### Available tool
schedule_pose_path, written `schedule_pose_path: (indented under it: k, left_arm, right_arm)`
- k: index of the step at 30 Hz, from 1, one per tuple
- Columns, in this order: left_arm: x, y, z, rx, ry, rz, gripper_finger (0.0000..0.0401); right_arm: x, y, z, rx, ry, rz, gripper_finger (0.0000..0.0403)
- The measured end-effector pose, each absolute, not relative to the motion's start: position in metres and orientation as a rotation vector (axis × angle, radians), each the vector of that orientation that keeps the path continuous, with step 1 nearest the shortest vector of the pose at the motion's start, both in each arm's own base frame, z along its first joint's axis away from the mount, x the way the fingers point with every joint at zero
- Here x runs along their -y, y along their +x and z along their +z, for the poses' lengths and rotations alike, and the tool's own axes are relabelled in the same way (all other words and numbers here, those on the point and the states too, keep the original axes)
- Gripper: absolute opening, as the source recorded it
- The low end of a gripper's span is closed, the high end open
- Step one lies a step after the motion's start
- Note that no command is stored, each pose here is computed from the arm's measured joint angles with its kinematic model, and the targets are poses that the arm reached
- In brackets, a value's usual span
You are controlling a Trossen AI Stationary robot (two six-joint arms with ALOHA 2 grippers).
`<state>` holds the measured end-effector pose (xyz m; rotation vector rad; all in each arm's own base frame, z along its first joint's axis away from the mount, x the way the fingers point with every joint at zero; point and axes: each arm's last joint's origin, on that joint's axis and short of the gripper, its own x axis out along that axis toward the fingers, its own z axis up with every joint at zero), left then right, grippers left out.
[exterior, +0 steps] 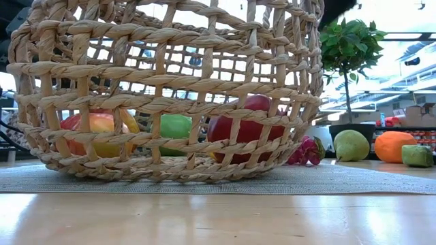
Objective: Build produce basket
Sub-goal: Put the red apple into the brown basket
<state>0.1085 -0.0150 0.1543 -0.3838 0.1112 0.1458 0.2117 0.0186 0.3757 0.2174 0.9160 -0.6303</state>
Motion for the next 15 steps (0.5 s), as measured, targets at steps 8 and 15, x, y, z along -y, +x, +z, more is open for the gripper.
schedule_pose_path:
  k: [8, 15]
  left_arm:
    - [0.015, 0.108, 0.154, -0.111, -0.384, 0.146, 0.0193]
    - [0.015, 0.108, 0.154, -0.112, -0.383, 0.145, 0.0198]
  right_arm:
    - [-0.013, 0.185, 0.324, -1.028, 0.265, -0.686, 0.0348]
    - [-0.014, 0.168, 0.311, -1.028, 0.372, -0.644, 0.0348]
